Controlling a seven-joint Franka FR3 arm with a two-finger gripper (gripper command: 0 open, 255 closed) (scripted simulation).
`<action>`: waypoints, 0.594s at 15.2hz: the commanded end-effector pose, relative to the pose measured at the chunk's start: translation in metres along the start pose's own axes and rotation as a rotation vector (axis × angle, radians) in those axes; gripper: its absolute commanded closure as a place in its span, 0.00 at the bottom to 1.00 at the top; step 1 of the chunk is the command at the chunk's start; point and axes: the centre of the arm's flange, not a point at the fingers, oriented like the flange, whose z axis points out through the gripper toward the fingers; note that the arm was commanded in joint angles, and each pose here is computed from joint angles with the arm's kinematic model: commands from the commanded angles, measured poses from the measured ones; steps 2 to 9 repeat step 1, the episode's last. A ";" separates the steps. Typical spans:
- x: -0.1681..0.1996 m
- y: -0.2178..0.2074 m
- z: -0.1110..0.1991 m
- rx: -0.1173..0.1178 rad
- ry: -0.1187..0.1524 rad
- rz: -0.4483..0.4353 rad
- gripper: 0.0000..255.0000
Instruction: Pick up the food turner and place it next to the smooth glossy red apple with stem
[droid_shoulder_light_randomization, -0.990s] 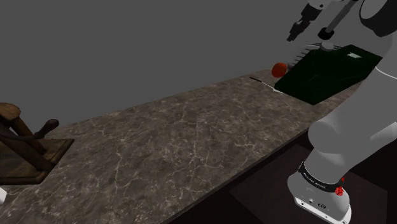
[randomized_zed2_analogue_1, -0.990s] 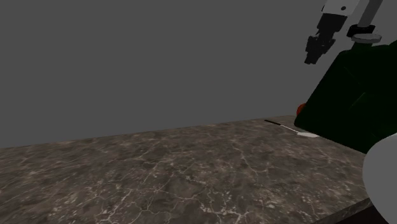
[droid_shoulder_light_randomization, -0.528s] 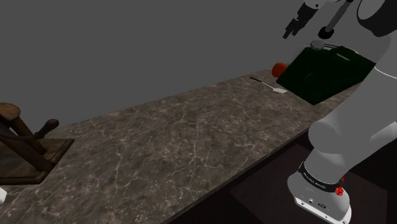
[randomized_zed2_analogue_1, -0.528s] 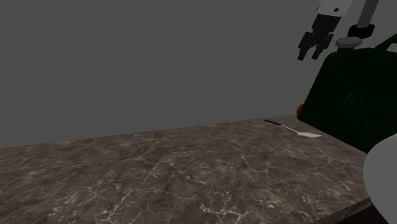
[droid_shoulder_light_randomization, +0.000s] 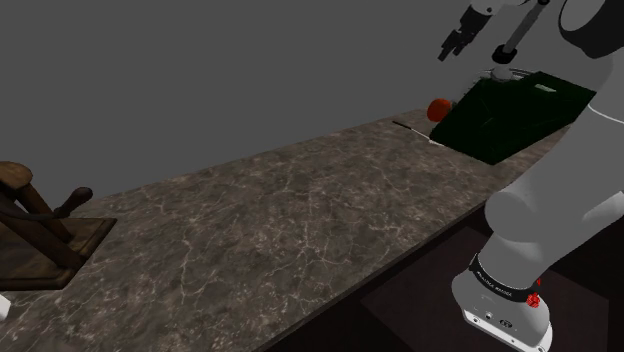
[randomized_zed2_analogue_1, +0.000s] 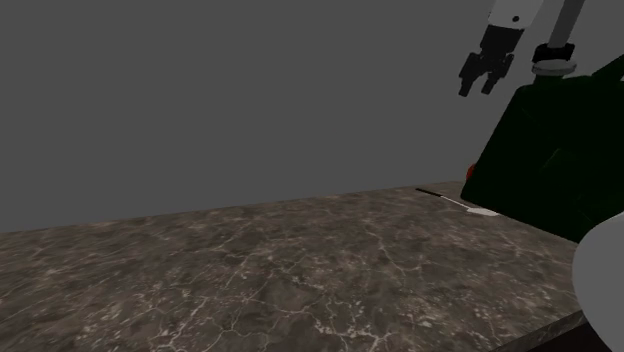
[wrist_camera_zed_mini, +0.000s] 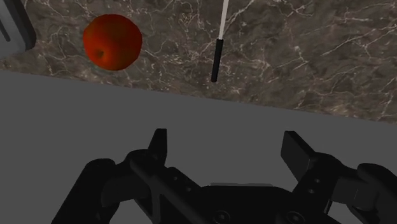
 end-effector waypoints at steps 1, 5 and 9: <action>-0.008 0.008 0.085 0.044 -0.124 0.031 0.00; -0.008 0.008 0.085 0.044 -0.124 0.031 0.00; -0.008 0.008 0.085 0.044 -0.124 0.031 0.00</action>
